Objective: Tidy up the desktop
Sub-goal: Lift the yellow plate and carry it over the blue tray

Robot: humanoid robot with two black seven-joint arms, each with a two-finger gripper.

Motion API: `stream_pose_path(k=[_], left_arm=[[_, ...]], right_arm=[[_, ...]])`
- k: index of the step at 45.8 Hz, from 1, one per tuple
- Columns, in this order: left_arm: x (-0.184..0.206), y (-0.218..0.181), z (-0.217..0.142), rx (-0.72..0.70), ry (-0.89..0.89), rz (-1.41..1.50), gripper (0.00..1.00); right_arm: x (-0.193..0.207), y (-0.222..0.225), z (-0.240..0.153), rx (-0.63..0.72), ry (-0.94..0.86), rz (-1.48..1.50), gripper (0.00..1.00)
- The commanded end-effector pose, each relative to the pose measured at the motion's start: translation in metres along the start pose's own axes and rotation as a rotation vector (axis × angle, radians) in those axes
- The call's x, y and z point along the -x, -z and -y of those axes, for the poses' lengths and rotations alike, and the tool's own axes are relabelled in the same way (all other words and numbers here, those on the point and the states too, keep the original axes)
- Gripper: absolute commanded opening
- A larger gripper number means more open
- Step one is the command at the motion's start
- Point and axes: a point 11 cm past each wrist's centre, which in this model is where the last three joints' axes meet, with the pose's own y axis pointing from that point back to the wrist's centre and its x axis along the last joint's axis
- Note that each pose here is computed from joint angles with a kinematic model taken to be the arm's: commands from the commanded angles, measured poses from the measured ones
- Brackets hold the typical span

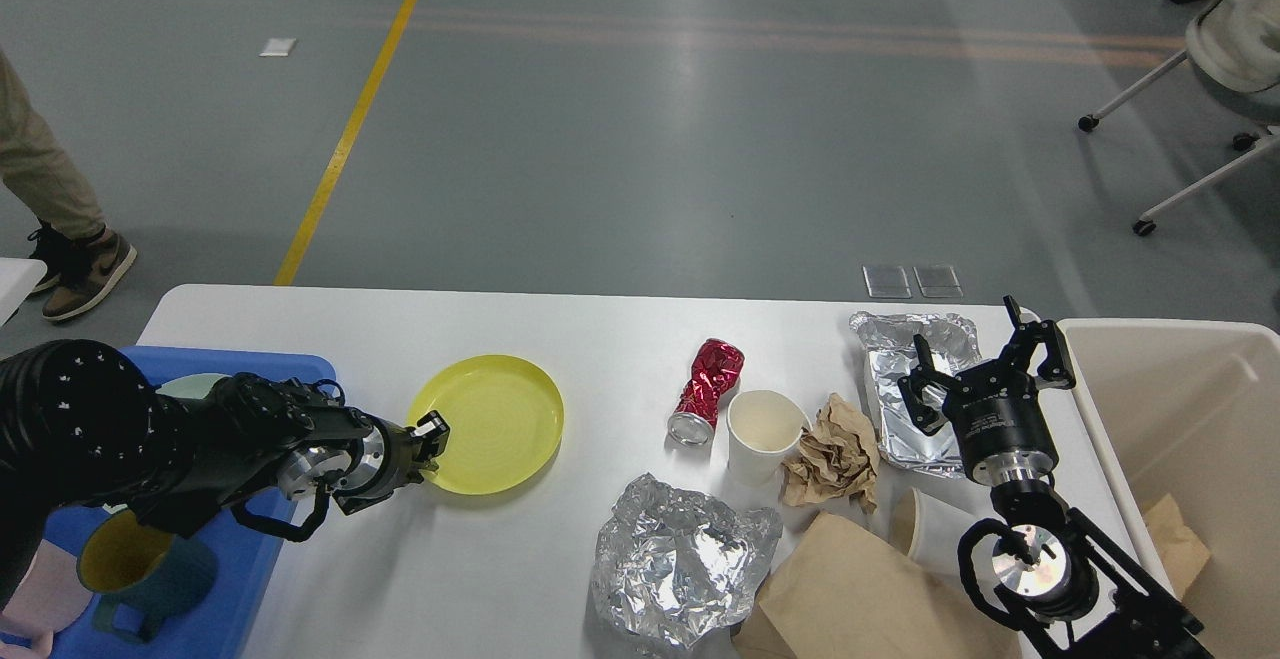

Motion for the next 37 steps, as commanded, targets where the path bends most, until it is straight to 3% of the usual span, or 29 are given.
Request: stream_pose_path(k=[1,23,37], left_arm=[[0.002,0.002,0.001,-0.004,0.008,0.000,0.02],[0.003,-0.006,-0.006,0.004,0.032,0.010,0.00],[-0.032,-0.040,-0.078,-0.031,0.064,0.077,0.00]], right_arm=[[0.000,0.000,0.000,0.000,0.000,0.000,1.00],[0.000,0.000,0.000,0.000,-0.001,0.001,1.00],[0.000,0.000,0.000,0.000,0.000,-0.001,1.00]])
